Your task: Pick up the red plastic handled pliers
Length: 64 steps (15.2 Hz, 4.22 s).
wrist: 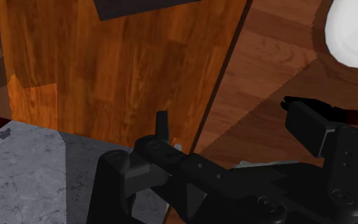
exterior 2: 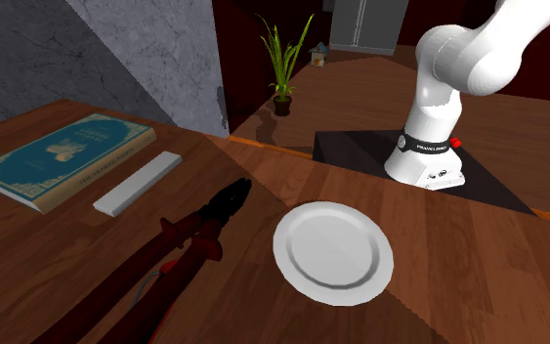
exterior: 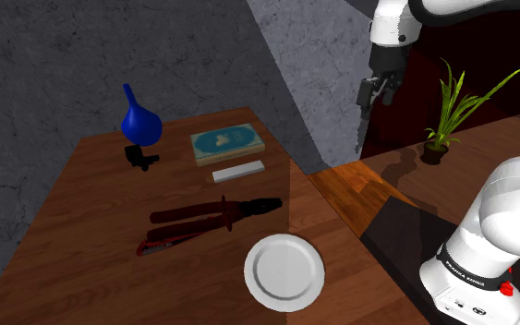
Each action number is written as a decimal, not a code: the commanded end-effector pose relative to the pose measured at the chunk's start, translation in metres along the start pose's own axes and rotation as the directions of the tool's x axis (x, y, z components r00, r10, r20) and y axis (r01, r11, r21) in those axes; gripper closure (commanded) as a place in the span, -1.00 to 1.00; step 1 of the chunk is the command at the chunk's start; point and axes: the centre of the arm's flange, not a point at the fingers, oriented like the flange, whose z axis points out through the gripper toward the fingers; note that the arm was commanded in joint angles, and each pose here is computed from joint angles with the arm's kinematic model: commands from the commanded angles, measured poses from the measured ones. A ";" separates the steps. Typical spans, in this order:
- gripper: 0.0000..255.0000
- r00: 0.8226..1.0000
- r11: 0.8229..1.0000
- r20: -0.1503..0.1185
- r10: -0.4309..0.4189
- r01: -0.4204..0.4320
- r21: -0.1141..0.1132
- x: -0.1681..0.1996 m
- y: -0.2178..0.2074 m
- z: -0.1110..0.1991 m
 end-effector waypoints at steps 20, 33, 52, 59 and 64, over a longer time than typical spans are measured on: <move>-1.00 0.908 0.905 -0.046 -0.417 0.419 0.076 0.158 -0.134 0.122; -1.00 0.747 0.738 -0.094 -0.659 0.665 0.113 0.227 -0.265 0.195; 1.00 0.617 0.604 -0.127 -0.777 0.787 0.128 0.249 -0.358 0.275; 1.00 0.617 0.604 -0.127 -0.777 0.787 0.128 0.249 -0.359 0.274; 1.00 0.617 0.604 -0.127 -0.777 0.787 0.128 0.249 -0.356 0.254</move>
